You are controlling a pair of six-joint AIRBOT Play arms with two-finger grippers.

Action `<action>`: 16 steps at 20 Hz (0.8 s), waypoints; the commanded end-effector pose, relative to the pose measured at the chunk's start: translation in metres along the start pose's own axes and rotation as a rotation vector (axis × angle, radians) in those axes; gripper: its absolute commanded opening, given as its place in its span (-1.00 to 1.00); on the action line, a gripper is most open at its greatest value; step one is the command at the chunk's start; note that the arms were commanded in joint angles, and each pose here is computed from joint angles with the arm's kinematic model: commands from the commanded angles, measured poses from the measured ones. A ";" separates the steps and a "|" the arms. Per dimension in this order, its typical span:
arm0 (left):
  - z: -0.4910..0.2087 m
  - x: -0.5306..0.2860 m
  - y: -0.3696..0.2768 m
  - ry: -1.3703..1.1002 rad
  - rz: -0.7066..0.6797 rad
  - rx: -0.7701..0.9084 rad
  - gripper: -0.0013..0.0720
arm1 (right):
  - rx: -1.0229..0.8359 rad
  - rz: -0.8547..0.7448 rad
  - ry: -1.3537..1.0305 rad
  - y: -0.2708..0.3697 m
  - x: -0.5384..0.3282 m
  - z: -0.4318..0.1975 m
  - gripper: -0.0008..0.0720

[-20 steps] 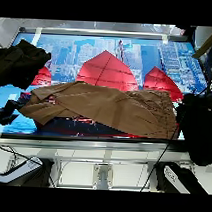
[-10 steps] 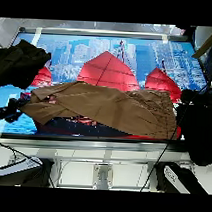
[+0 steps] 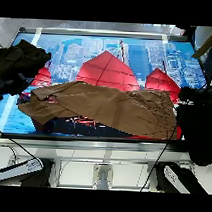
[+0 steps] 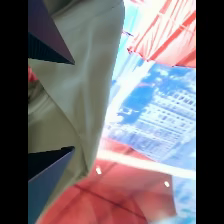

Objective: Fold the clothes and pants, and hang the long-sleeved shirts on hangers.

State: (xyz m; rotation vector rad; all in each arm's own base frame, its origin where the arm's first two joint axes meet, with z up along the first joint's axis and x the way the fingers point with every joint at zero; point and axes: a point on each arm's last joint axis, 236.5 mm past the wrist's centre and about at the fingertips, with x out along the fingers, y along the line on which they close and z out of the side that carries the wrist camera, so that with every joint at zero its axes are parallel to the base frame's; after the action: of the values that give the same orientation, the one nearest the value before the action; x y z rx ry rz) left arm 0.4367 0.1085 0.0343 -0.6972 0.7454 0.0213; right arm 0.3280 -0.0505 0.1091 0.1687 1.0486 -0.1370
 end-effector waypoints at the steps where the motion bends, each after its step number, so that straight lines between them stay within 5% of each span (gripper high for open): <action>1: -0.015 -0.001 0.027 0.103 0.219 0.059 0.56 | 0.003 0.011 -0.016 0.003 0.000 0.004 0.31; 6: -0.055 0.012 0.053 0.261 0.244 -0.126 0.56 | -0.001 0.011 -0.017 0.003 0.000 0.004 0.31; 16: -0.087 0.068 0.045 0.332 0.194 -0.216 0.51 | -0.079 0.010 -0.033 0.003 0.000 0.008 0.31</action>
State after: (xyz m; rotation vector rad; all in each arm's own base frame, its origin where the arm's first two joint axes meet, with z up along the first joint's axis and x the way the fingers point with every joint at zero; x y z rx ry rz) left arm 0.4107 0.0852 -0.0755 -0.7787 1.1640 0.1670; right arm 0.3325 -0.0492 0.1115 0.1105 1.0309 -0.0945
